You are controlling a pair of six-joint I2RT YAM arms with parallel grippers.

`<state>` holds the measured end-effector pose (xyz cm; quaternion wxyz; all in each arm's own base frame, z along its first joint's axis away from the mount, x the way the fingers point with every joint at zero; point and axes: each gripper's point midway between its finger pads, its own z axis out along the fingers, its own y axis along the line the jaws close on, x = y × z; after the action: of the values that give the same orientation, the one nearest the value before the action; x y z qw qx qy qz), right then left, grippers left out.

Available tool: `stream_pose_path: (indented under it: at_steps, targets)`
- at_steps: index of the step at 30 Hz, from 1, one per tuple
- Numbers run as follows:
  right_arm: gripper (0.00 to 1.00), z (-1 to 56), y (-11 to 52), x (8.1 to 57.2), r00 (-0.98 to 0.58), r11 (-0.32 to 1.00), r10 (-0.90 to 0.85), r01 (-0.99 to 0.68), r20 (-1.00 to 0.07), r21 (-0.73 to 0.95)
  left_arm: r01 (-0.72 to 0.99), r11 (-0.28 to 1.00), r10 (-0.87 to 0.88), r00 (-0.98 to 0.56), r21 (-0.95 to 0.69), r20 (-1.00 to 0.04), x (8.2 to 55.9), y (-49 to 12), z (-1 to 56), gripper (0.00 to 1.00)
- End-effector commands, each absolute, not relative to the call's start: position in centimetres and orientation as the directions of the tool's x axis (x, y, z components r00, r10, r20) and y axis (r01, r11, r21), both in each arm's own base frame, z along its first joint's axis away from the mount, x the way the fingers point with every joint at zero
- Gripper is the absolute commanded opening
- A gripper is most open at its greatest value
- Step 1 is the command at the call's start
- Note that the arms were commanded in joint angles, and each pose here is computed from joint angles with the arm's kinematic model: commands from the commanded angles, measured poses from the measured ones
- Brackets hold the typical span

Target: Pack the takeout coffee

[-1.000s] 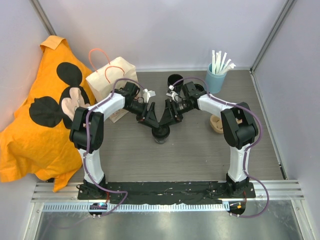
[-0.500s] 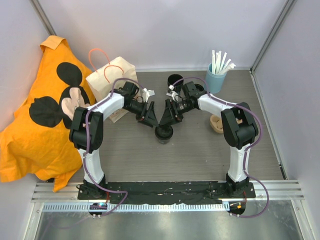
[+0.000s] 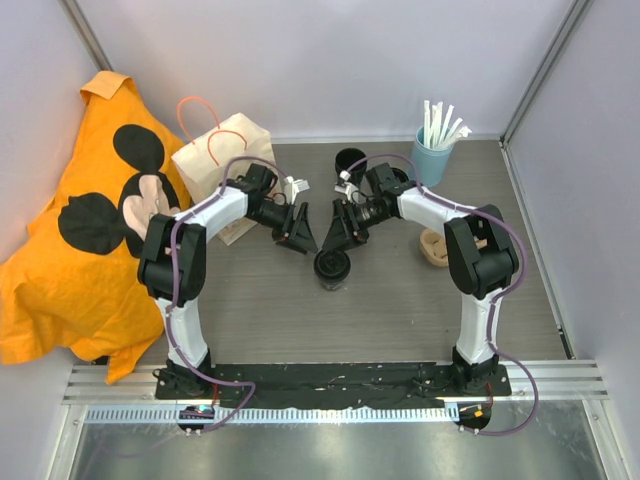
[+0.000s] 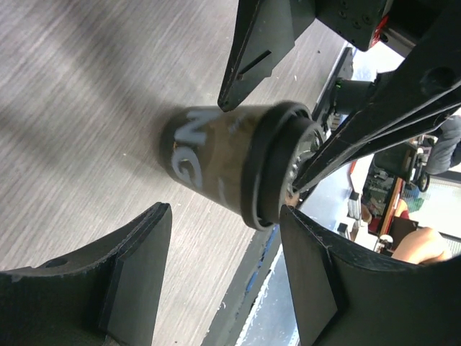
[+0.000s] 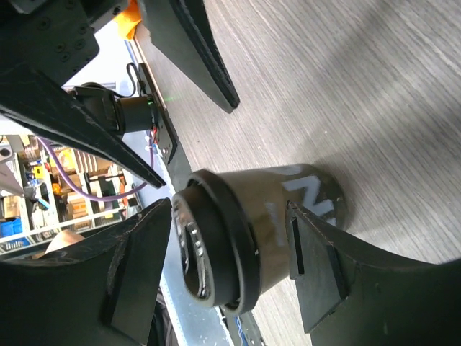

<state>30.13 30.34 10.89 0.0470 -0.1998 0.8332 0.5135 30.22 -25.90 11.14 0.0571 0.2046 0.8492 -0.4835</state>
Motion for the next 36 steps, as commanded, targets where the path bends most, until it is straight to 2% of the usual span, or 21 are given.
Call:
stream_pose_path:
  at_steps: [1,8,13,21,26,36]
  targets:
    - [0.70,14.9,30.0,30.7,-0.881,0.335,-0.268,-0.464,-0.390,0.820,0.461,0.374,0.286,-0.883,-0.805,-0.373,29.6,-26.6,14.4,0.66]
    - [0.71,16.3,27.1,31.8,-0.878,0.344,-0.218,-0.477,-0.425,0.809,0.501,0.332,0.301,-0.859,-0.799,-0.413,30.1,-27.5,15.9,0.66]
    - [0.72,15.5,25.9,29.5,-0.874,0.335,-0.267,-0.479,-0.406,0.811,0.528,0.321,0.318,-0.842,-0.786,-0.436,31.2,-28.3,16.2,0.65]
    - [0.72,13.7,26.4,28.9,-0.849,0.273,-0.330,-0.504,-0.413,0.819,0.523,0.362,0.351,-0.844,-0.772,-0.407,29.8,-27.5,14.8,0.65]
    - [0.72,13.1,26.7,29.0,-0.840,0.279,-0.346,-0.517,-0.418,0.809,0.550,0.409,0.390,-0.827,-0.728,-0.406,28.5,-26.6,14.0,0.65]
    - [0.72,12.2,27.1,29.2,-0.832,0.277,-0.364,-0.527,-0.419,0.804,0.533,0.385,0.407,-0.831,-0.754,-0.379,26.9,-27.4,14.2,0.65]
